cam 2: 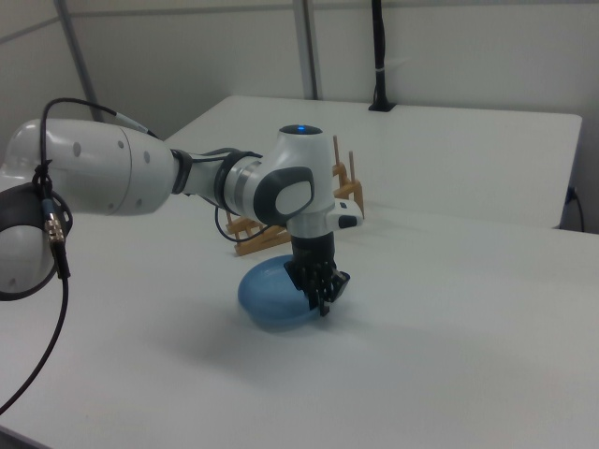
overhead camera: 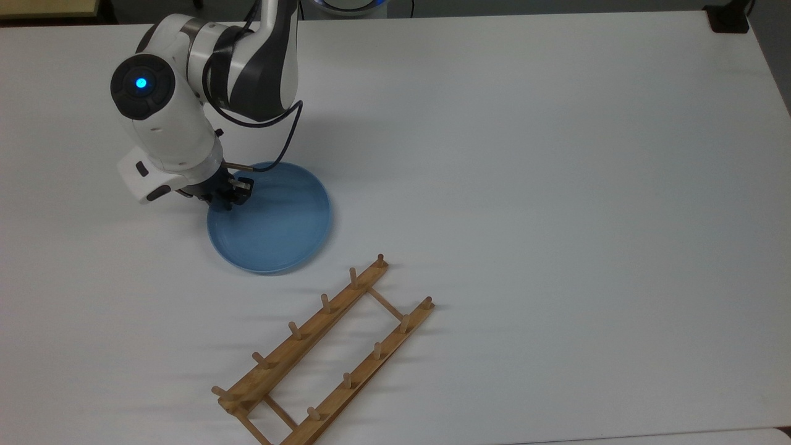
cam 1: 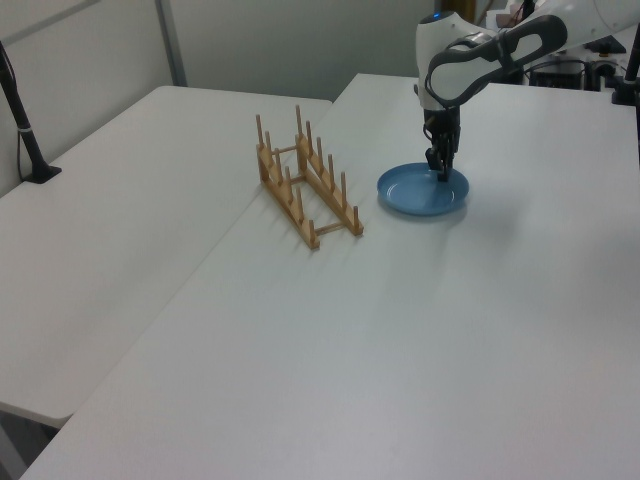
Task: Place plate in plate rack
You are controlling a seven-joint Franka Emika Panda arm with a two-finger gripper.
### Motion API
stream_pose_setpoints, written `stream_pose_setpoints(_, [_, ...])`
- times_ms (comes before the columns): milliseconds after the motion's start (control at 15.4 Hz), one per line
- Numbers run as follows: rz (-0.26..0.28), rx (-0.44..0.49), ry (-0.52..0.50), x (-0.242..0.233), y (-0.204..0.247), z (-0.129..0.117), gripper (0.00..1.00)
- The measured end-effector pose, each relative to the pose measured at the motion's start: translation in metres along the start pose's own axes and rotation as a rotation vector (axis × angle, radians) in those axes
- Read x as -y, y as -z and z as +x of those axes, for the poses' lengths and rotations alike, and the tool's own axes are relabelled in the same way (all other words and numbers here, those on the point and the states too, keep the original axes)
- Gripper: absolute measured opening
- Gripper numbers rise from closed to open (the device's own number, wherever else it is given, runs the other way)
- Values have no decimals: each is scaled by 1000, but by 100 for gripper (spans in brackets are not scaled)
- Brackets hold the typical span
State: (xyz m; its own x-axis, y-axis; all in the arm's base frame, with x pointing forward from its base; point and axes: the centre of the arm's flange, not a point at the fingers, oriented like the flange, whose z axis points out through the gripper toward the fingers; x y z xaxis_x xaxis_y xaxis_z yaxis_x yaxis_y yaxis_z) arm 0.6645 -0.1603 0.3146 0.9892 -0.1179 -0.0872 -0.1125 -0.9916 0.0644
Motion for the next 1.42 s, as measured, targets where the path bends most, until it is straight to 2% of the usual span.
stream_pose_setpoints(65, [0, -5, 1, 0, 3, 0, 21])
stream_pose_setpoints(453, [0, -19, 17, -5, 12, 0, 20])
stream_pose_setpoints(583, [0, -51, 11, -16, 28, 1, 15])
stream_pose_setpoints(712, [10, -105, -2, -29, 56, 2, 11])
stream_pose_setpoints(906, [1, -213, -10, -39, 107, 5, 0])
stream_pose_setpoints(1165, [-19, -484, -14, -36, 177, 14, 0])
stream_pose_setpoints(1295, [-23, -529, -10, -32, 188, 15, 0])
stream_pose_setpoints(1424, [-20, -509, -10, -31, 177, 14, 1])
